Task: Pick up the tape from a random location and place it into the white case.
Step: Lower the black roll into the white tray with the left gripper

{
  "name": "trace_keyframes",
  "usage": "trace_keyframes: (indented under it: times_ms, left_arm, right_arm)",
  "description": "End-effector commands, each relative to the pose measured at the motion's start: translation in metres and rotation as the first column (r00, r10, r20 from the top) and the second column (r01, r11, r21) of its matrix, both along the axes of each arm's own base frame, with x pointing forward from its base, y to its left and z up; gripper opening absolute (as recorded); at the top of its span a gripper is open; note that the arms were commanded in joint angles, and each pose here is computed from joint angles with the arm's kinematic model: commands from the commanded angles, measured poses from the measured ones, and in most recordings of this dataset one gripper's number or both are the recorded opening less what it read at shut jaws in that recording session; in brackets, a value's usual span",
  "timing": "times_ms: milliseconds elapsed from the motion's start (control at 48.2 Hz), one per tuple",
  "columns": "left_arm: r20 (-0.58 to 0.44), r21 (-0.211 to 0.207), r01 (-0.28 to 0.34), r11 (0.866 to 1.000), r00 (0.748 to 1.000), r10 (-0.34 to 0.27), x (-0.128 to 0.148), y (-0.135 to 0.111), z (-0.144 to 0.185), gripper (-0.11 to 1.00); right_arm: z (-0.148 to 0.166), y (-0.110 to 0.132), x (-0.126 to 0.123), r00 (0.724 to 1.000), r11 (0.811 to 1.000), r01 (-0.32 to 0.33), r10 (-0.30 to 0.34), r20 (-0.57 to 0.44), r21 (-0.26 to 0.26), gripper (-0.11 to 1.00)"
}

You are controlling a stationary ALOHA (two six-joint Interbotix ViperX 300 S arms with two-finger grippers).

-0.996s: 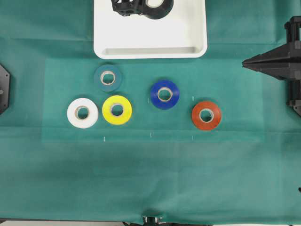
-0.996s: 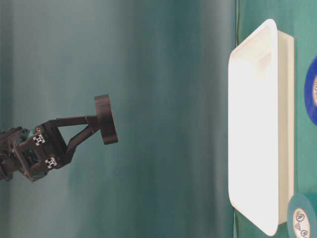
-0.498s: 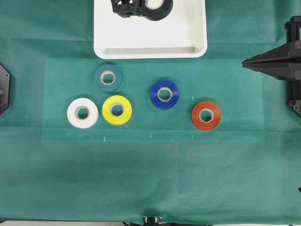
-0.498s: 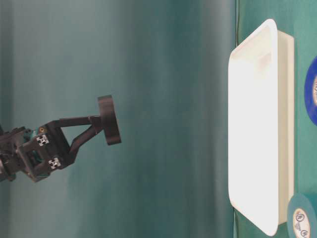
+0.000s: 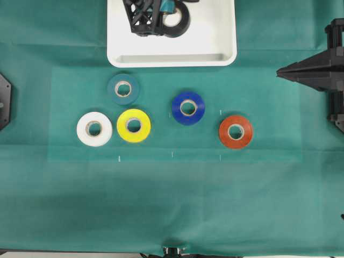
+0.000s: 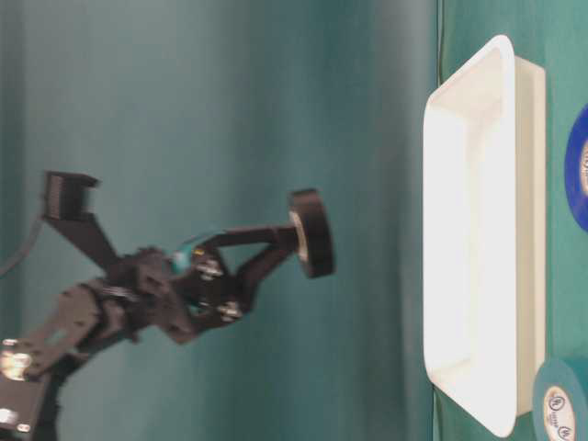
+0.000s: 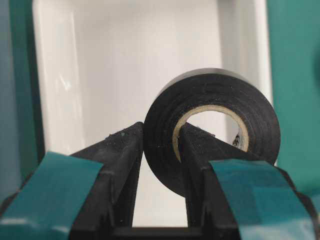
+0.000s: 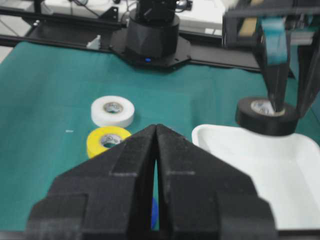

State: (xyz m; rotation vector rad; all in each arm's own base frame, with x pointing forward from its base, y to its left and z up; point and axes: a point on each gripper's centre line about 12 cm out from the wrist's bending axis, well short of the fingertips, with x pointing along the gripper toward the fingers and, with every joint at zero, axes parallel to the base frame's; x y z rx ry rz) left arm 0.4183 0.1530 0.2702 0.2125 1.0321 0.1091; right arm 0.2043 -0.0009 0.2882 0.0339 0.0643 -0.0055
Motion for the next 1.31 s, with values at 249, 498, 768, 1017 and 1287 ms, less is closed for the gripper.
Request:
trace_keyframes:
  times_ms: [249,498,768,1017,1287]
  left_arm:
    - [-0.006,0.003,-0.061,0.998,0.998,0.061,-0.009,0.029,-0.06,0.19]
    - [-0.036,-0.009,-0.08,0.997,0.996,0.08,-0.008,0.039,-0.099,0.19]
    - [-0.048,-0.012,-0.091,0.996,0.995,0.091,-0.002,0.048,-0.125,0.19]
    - [-0.058,-0.015,-0.102,0.995,0.993,0.101,-0.005,0.053,-0.127,0.19]
    - [-0.056,-0.025,-0.112,0.993,0.992,0.11,-0.005,0.053,-0.126,0.2]
  right_arm:
    - [0.007,0.0,0.004,1.0,1.0,0.001,-0.001,0.014,-0.005,0.0]
    - [0.005,0.0,0.005,1.0,1.0,-0.001,0.001,0.005,-0.009,0.0]
    - [0.003,0.0,0.006,1.0,1.0,0.0,0.0,-0.003,-0.011,0.0]
    - [0.004,0.0,0.006,1.0,1.0,0.0,0.0,0.0,-0.011,0.0]
    - [0.004,0.0,0.006,1.0,1.0,0.0,0.0,0.001,-0.011,0.0]
